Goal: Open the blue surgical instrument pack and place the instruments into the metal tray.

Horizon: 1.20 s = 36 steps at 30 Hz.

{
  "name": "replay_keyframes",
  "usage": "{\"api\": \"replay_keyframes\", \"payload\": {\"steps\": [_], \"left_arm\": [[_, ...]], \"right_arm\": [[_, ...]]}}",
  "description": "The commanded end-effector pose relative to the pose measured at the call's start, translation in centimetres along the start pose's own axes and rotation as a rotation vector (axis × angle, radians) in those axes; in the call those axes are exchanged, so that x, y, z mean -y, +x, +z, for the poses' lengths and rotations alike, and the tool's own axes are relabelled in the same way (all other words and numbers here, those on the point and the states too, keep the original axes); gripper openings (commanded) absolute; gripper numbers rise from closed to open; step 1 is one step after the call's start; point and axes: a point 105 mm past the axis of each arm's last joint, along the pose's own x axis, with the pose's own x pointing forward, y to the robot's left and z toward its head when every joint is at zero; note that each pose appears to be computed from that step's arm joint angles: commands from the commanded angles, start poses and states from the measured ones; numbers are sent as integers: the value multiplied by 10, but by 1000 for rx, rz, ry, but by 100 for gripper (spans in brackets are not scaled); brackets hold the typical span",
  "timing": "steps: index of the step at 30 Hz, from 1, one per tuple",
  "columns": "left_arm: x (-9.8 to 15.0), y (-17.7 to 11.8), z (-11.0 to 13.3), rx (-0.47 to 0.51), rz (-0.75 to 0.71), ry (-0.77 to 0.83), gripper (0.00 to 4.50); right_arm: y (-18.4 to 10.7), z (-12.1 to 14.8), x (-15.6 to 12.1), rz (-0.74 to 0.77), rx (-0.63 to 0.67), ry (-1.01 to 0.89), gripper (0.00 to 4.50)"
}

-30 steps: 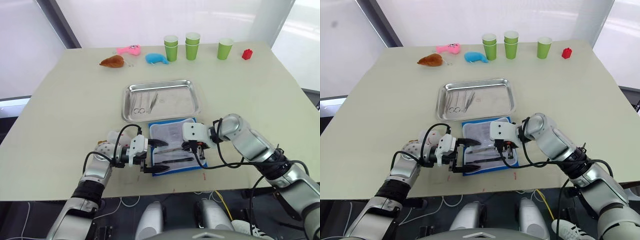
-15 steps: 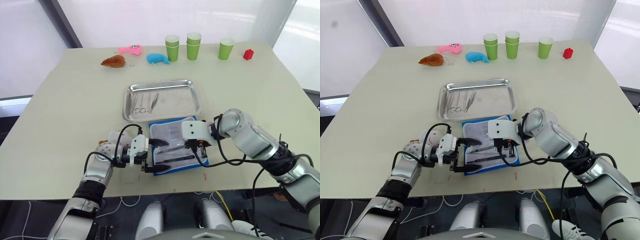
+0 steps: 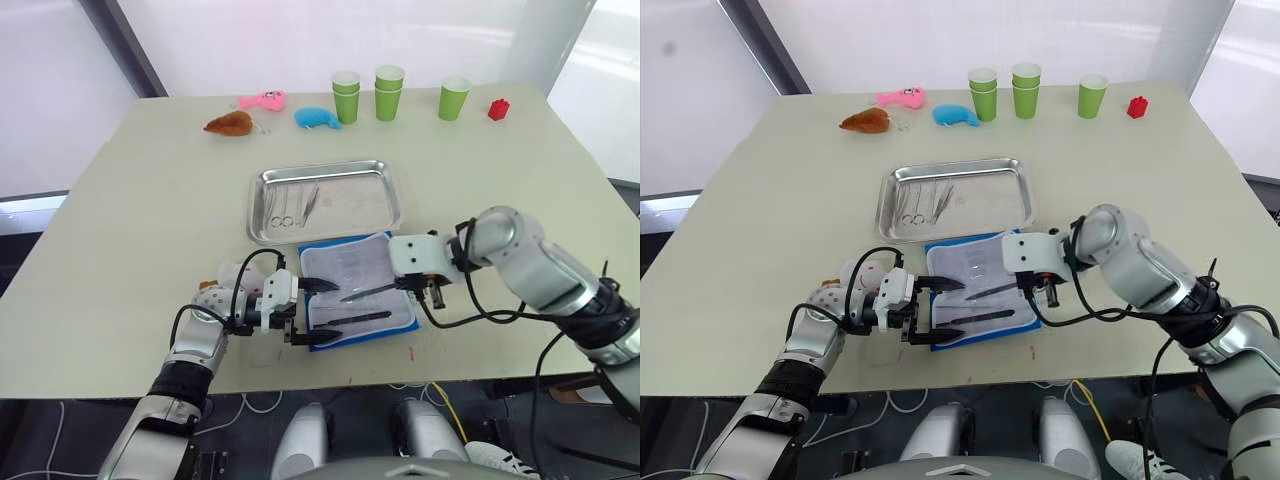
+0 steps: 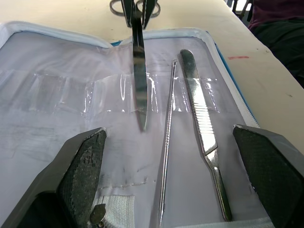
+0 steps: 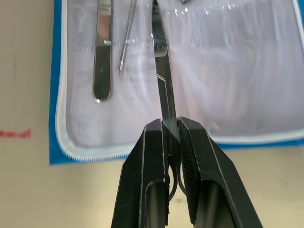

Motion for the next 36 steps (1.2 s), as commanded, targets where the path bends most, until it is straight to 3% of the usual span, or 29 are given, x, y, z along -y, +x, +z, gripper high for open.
{"api": "replay_keyframes", "payload": {"steps": [1, 11, 18, 29, 36], "left_arm": [[38, 7, -57, -145, -79, -218, 450], [39, 6, -58, -147, -79, -218, 450], [40, 8, -59, -147, -79, -217, 450], [39, 10, -58, -138, -57, -220, 450], [40, 14, -58, -123, -42, -235, 450]], "right_arm": [[-23, 2, 4, -38, 29, -28, 19], [-52, -12, 3, -49, 24, 12, 19], [-62, -7, 13, -94, 184, 184, 19], [-38, 30, 70, -300, 498, 525, 19], [-10, 44, 112, -450, 533, 640, 19]]}}
